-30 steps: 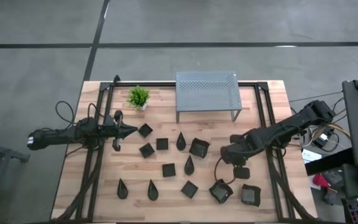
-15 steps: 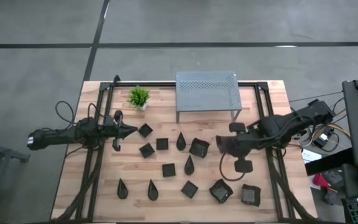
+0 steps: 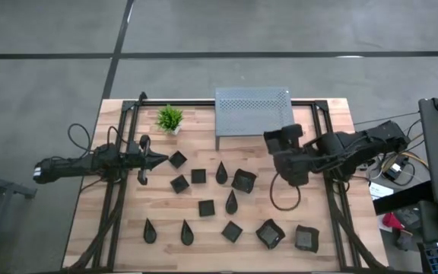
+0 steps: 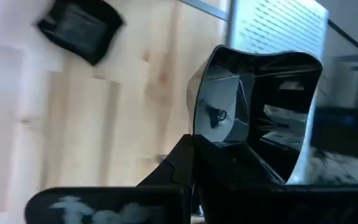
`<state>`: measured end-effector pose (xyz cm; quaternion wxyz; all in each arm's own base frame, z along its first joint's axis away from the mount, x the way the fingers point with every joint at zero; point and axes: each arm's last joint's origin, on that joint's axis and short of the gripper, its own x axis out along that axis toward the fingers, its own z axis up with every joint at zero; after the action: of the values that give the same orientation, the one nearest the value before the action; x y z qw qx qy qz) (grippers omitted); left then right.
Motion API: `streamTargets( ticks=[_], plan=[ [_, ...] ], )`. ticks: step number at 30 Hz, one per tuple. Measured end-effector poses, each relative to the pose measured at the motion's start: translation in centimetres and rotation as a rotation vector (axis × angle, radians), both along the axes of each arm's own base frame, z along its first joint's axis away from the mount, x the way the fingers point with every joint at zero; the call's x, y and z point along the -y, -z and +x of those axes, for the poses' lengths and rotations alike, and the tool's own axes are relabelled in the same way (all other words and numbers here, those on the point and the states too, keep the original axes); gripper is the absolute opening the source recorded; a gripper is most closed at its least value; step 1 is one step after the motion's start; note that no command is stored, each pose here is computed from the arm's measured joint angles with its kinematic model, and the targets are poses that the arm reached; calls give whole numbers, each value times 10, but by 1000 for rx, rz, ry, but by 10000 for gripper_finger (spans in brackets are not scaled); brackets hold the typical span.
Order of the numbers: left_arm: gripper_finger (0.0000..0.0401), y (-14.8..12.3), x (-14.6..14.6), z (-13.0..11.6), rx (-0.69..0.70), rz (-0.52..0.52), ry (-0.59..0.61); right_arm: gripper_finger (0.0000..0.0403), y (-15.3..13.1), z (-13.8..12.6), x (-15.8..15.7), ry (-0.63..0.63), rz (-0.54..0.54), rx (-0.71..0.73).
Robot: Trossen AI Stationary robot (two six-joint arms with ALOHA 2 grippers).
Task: Pick & Place Mini shaped plates
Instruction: Put the black distorted square plate on the shelf
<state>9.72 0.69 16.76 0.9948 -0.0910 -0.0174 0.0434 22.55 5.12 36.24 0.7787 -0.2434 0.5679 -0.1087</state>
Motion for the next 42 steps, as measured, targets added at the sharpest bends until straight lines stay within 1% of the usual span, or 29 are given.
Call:
streamTargets(
  ticks=[3, 8, 13, 19, 22, 24, 26, 29, 34, 38, 42],
  plan=[
    [5, 0, 0, 0, 0, 0, 0, 8, -1, 1, 14, 43, -44, -5],
    [5, 0, 0, 0, 0, 0, 0, 8, 0, 2, 39, 50, -73, -77],
    [5, 0, 0, 0, 0, 0, 0, 8, 4, 0, 68, 57, -47, -111],
    [5, 0, 0, 0, 0, 0, 0, 8, 13, -2, 104, 76, -83, -80],
    [5, 0, 0, 0, 1, 0, 1, 8, 23, -4, 119, 63, -46, -98],
    [5, 0, 0, 0, 1, 0, 0, 8, 31, -5, 128, 64, -39, -126],
    [5, 0, 0, 0, 1, 0, 1, 8, 38, -7, 135, 65, -49, -162],
    [5, 0, 0, 0, 1, 0, 0, 8, 46, -8, 145, 76, -50, -167],
    [5, 0, 0, 0, 1, 0, 0, 8, 55, -7, 157, 55, -74, -169],
    [5, 0, 0, 0, 1, 0, 0, 8, 58, -8, 162, 53, -32, -137],
    [5, 0, 0, 0, 1, 0, 0, 8, 60, -11, 169, 63, -33, -144]
  ],
)
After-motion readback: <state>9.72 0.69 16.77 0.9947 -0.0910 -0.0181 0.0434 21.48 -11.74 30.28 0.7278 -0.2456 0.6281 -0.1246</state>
